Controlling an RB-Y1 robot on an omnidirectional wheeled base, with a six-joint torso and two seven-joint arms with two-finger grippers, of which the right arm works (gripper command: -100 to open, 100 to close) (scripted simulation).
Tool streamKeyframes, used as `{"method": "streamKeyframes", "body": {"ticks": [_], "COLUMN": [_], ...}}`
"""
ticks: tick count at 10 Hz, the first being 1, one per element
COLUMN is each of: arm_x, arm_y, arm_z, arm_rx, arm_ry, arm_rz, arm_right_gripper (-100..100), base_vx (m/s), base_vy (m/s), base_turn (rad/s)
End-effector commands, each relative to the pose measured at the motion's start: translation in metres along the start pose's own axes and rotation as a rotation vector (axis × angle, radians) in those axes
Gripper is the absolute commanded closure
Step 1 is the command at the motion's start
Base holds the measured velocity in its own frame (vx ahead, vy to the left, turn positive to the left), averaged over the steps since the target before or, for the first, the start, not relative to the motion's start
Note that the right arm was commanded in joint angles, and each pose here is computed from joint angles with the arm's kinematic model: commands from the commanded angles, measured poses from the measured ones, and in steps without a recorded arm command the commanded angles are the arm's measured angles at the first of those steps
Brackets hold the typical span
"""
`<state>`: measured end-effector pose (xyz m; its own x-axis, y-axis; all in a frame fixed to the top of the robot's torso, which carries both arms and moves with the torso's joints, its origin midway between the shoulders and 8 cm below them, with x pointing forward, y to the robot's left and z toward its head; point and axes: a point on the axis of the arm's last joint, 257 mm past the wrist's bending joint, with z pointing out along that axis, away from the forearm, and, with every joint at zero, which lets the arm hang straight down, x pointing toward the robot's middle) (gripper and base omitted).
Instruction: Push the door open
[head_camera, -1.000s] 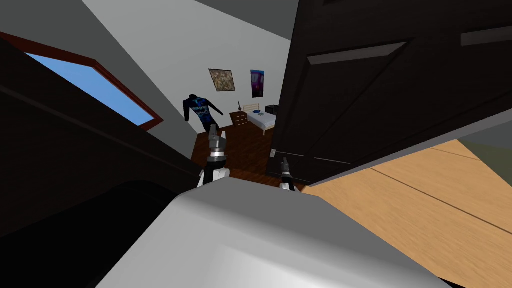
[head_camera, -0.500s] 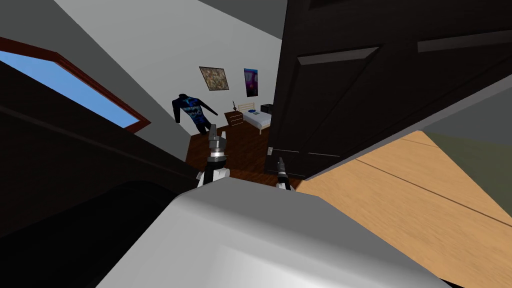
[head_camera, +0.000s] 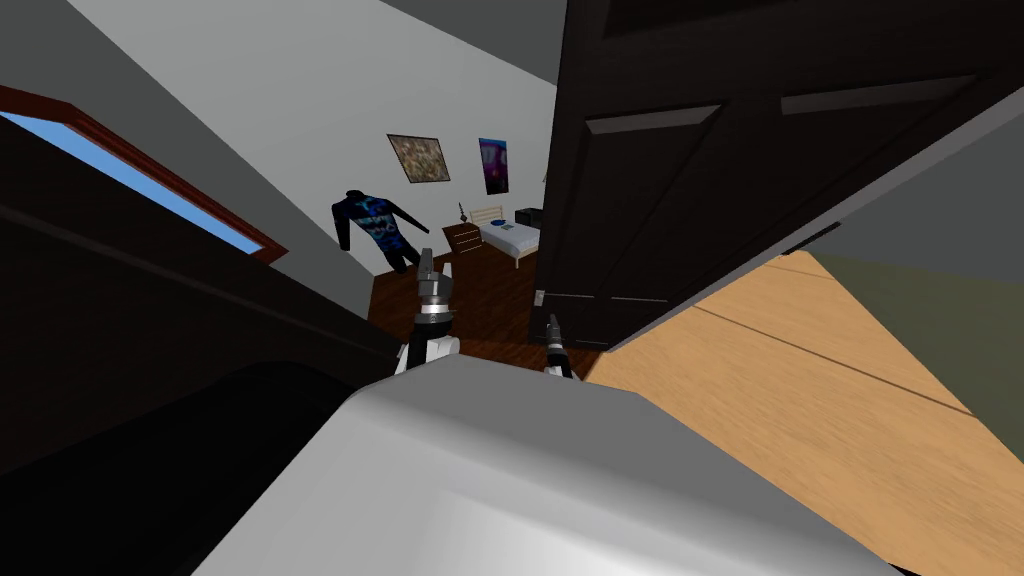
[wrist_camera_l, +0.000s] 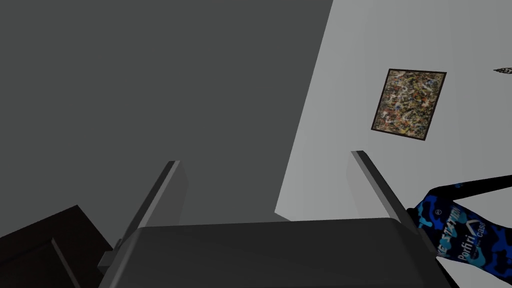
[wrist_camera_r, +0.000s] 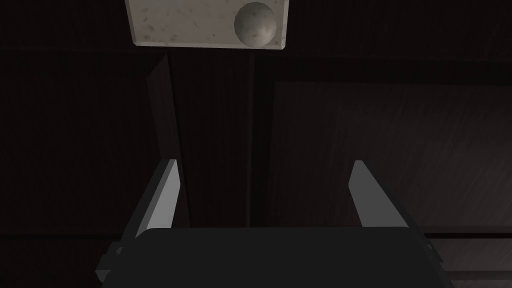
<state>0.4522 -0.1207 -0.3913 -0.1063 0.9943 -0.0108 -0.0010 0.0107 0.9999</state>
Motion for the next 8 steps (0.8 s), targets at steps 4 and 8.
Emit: {"method": "streamKeyframes", "body": {"ticks": [4,8], "arm_x": [-0.019,-0.034], "arm_y": [-0.003,-0.004], "arm_z": [-0.0008,0.0009], "arm_rx": [0.004,0.005], "arm_ry": [-0.004,-0.015], "arm_rz": [-0.036,-0.054], "arm_right_gripper": [-100,-100], "base_vx": [0.078,0.236], "base_vy": [-0.02,0.043], "base_turn": [0.002,0.025]}}
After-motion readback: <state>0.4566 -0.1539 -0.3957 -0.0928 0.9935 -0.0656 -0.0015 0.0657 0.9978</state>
